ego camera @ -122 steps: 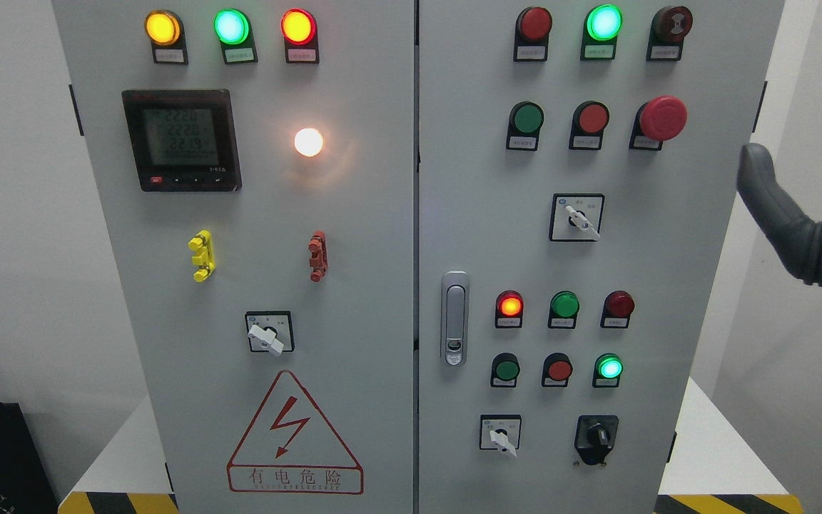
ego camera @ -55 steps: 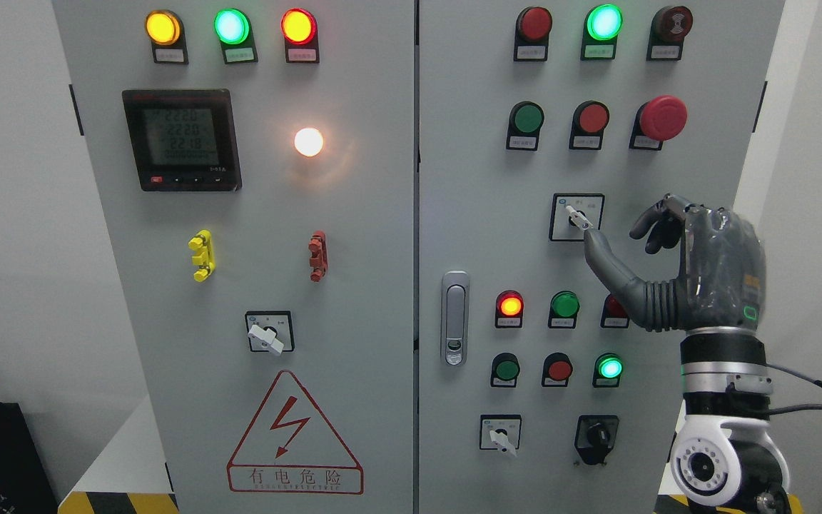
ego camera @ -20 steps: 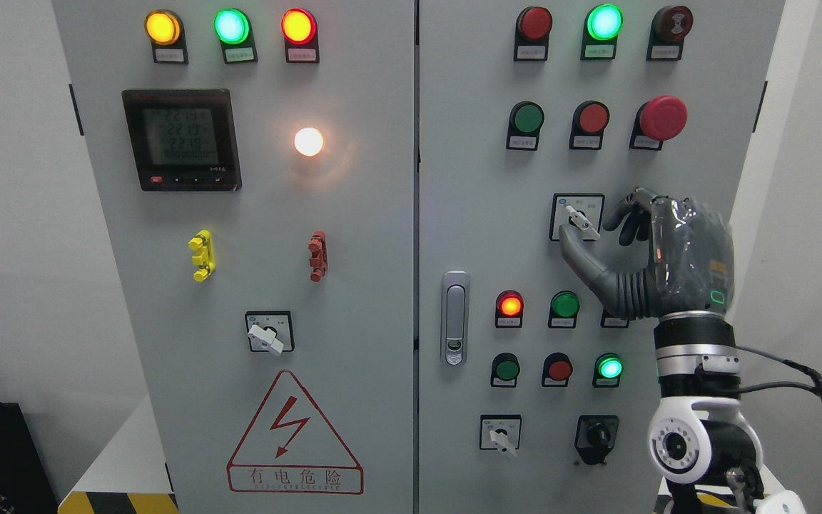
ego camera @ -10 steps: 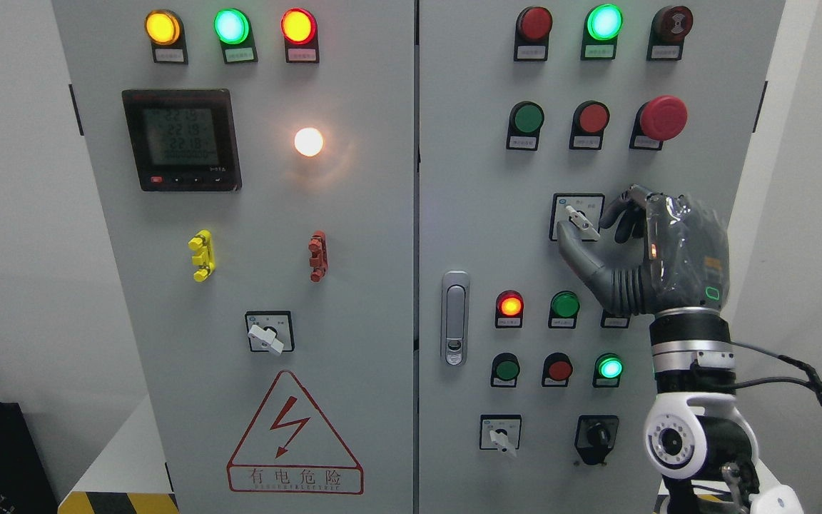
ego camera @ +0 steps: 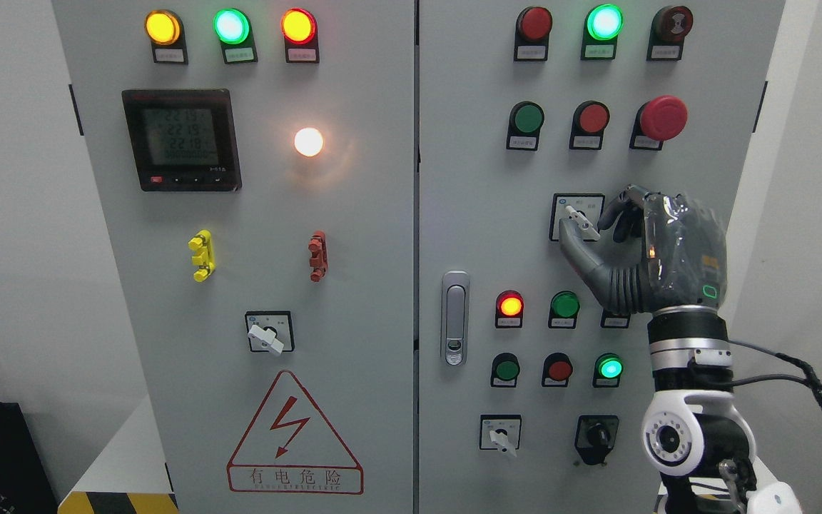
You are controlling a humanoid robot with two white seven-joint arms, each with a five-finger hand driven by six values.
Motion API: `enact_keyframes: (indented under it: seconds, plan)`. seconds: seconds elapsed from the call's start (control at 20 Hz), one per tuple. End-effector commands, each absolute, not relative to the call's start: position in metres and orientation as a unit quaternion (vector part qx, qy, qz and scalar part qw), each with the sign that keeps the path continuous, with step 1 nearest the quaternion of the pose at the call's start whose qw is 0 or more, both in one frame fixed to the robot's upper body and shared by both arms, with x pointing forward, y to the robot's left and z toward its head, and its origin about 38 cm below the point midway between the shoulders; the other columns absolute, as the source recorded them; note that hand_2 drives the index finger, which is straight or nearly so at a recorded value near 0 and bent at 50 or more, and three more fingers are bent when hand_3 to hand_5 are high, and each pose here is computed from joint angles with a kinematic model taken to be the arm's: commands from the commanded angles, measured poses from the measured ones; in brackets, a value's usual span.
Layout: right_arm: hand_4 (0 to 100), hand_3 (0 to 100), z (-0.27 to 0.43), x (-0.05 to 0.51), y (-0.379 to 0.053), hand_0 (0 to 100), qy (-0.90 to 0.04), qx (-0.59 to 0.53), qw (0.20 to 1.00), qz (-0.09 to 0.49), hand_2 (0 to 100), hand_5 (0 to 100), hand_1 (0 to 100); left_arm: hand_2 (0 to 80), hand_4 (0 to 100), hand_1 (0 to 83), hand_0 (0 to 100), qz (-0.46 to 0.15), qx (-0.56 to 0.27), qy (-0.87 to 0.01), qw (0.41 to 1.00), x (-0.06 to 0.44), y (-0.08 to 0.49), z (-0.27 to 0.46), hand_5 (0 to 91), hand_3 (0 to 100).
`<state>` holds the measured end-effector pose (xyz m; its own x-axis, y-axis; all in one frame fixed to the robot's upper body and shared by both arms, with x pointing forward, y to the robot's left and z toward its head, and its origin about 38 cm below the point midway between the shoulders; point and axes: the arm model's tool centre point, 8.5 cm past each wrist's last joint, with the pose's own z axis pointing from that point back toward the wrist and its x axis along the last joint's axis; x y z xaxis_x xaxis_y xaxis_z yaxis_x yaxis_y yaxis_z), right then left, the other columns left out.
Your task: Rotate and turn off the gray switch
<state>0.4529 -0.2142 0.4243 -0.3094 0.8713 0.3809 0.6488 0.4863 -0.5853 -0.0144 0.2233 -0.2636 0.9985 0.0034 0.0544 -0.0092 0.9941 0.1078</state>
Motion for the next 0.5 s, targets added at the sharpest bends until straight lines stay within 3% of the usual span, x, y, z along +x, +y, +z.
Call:
enact_keyframes:
  seconds: [0.0, 0.45]
  plan:
    - [83, 85, 0.4225, 0.4553, -0.2101, 25, -0.790, -0.478, 0.344, 0.168, 67, 100, 41, 0.0, 0, 38.9, 12, 0.015, 0.054, -0.015, 0.998, -0.0225, 0.2232, -0.2630, 0.0, 0]
    - [84, 86, 0.4248, 0.4561, -0.2088, 29, -0.792, -0.477, 0.342, 0.168, 67, 100, 39, 0.0, 0, 38.9, 12, 0.015, 0.054, -0.015, 0.998, -0.0225, 0.2232, -0.2630, 0.0, 0]
